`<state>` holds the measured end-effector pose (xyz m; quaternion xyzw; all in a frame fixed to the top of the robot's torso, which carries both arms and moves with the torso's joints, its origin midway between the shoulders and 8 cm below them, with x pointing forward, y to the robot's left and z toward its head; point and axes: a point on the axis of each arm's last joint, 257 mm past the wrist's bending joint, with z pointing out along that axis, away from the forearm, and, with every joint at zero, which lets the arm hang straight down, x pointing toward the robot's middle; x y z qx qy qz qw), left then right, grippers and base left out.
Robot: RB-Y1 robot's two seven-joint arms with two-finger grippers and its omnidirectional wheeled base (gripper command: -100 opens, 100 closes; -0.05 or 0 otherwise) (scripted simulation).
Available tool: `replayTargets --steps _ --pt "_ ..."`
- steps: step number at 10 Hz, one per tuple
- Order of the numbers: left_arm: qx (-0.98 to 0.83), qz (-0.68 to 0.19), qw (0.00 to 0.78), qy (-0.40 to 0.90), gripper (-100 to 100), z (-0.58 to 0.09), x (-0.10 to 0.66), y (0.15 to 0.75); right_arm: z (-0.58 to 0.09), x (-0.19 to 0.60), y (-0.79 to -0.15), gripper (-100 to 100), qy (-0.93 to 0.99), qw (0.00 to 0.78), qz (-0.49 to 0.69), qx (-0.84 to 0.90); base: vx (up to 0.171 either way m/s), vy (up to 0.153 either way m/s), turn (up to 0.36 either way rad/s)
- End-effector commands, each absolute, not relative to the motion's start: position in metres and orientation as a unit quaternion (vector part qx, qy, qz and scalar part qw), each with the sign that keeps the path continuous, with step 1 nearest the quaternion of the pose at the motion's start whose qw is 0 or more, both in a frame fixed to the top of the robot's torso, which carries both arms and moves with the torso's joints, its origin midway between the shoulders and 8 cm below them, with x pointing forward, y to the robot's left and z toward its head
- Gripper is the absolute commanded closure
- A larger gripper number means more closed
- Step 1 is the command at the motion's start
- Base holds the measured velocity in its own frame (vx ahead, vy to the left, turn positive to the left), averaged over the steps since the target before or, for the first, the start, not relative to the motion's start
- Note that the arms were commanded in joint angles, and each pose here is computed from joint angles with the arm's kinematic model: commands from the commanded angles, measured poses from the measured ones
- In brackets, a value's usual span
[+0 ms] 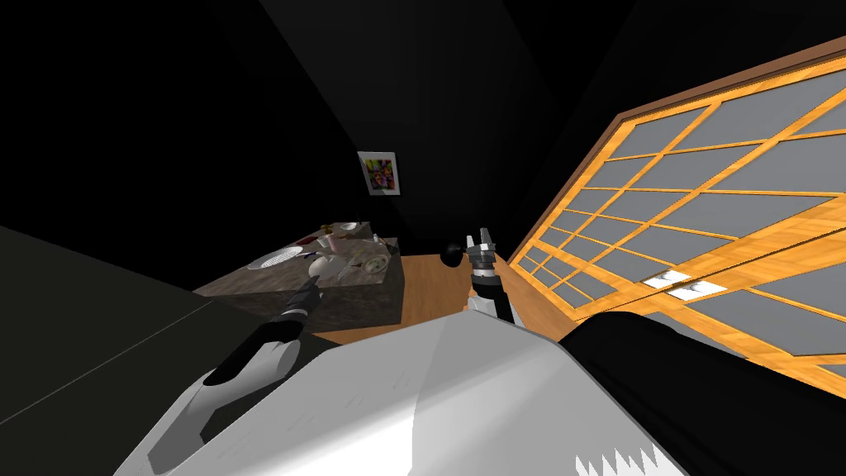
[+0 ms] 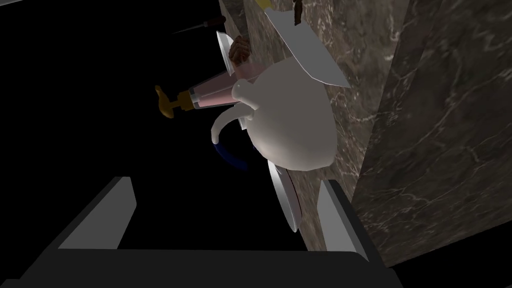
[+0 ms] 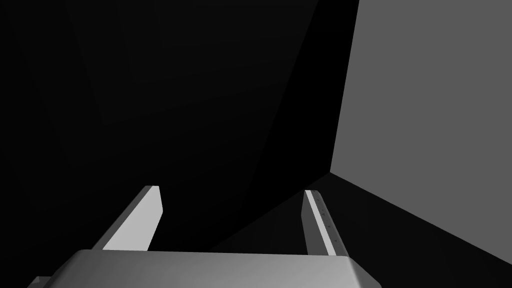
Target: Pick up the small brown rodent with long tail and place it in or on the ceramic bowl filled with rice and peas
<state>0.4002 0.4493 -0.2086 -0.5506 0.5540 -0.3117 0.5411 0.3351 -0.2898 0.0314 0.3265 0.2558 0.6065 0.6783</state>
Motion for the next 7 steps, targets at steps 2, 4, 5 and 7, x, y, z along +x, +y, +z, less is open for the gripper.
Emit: replayTargets --steps 2,4,5,7 --pt "-0.567 -0.293 0.525 0.562 -100 -0.222 0.396 0.458 0.031 0.335 -0.29 0 0.256 0.678 0.607 0.326 0.036 -0.041 0.001" --pt "-0.585 -0.272 0.51 0.569 -100 -0.232 0.392 0.472 0.031 0.335 -0.29 0 0.256 0.678 0.607 0.326 0.054 -0.055 -0.009" --pt "-0.587 -0.269 0.508 0.571 -100 -0.234 0.391 0.472 0.031 0.335 -0.29 0 0.256 0.678 0.607 0.326 0.034 -0.026 0.005" --pt "-0.603 -0.248 0.492 0.577 -100 -0.243 0.386 0.486 0.031 0.335 -0.29 0 0.256 0.678 0.607 0.326 0.081 -0.046 -0.01"
